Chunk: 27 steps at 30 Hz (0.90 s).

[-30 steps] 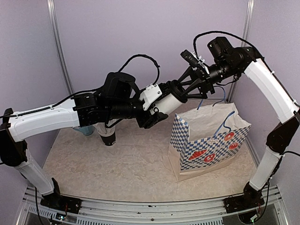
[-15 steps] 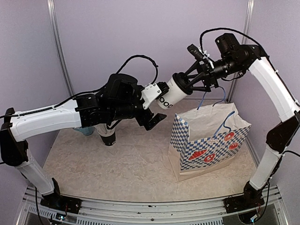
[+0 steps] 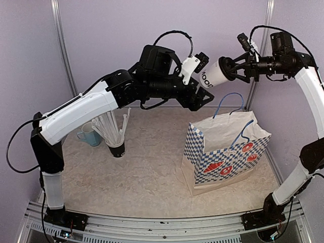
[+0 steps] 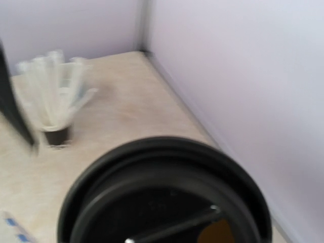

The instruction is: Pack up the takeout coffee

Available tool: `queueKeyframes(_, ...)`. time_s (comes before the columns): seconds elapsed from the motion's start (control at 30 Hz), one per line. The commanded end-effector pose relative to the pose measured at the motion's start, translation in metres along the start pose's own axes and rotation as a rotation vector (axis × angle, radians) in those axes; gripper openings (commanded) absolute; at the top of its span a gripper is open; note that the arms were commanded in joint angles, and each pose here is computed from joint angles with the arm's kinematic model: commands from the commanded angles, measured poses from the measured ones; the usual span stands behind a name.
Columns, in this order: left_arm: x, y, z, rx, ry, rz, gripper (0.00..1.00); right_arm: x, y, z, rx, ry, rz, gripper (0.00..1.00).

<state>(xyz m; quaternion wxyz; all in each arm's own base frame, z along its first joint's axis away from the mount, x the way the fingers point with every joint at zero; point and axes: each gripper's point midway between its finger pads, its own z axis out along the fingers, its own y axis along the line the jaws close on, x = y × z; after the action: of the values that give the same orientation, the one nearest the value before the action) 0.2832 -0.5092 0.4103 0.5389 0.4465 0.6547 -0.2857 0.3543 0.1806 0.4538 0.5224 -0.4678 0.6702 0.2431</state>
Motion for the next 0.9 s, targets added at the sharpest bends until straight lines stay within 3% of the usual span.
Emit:
queueKeyframes(0.0, 0.073, -0.033, 0.038, 0.152, 0.229, -0.105, 0.8, -0.015, -0.024, -0.043, 0.259, -0.039, -0.048, 0.58)
queueKeyframes(0.33, 0.104, -0.036, 0.053, 0.153, 0.304, -0.14, 0.66, -0.004, -0.009, -0.064, 0.331, -0.033, -0.067, 0.59)
queueKeyframes(0.53, 0.114, -0.03, 0.051, 0.146, 0.345, -0.148, 0.47, -0.007, 0.015, -0.073, 0.293, -0.055, -0.089, 0.59)
queueKeyframes(0.7, 0.118, -0.019, 0.046, 0.141, 0.37, -0.167, 0.14, -0.006, 0.038, -0.076, 0.221, -0.064, -0.101, 0.59)
queueKeyframes(0.83, 0.119, -0.014, 0.035, 0.136, 0.393, -0.155, 0.1, -0.009, 0.06, -0.081, 0.153, -0.076, -0.132, 0.59)
queueKeyframes(0.87, 0.12, -0.012, 0.031, 0.131, 0.404, -0.143, 0.05, -0.008, 0.065, -0.082, 0.136, -0.071, -0.139, 0.59)
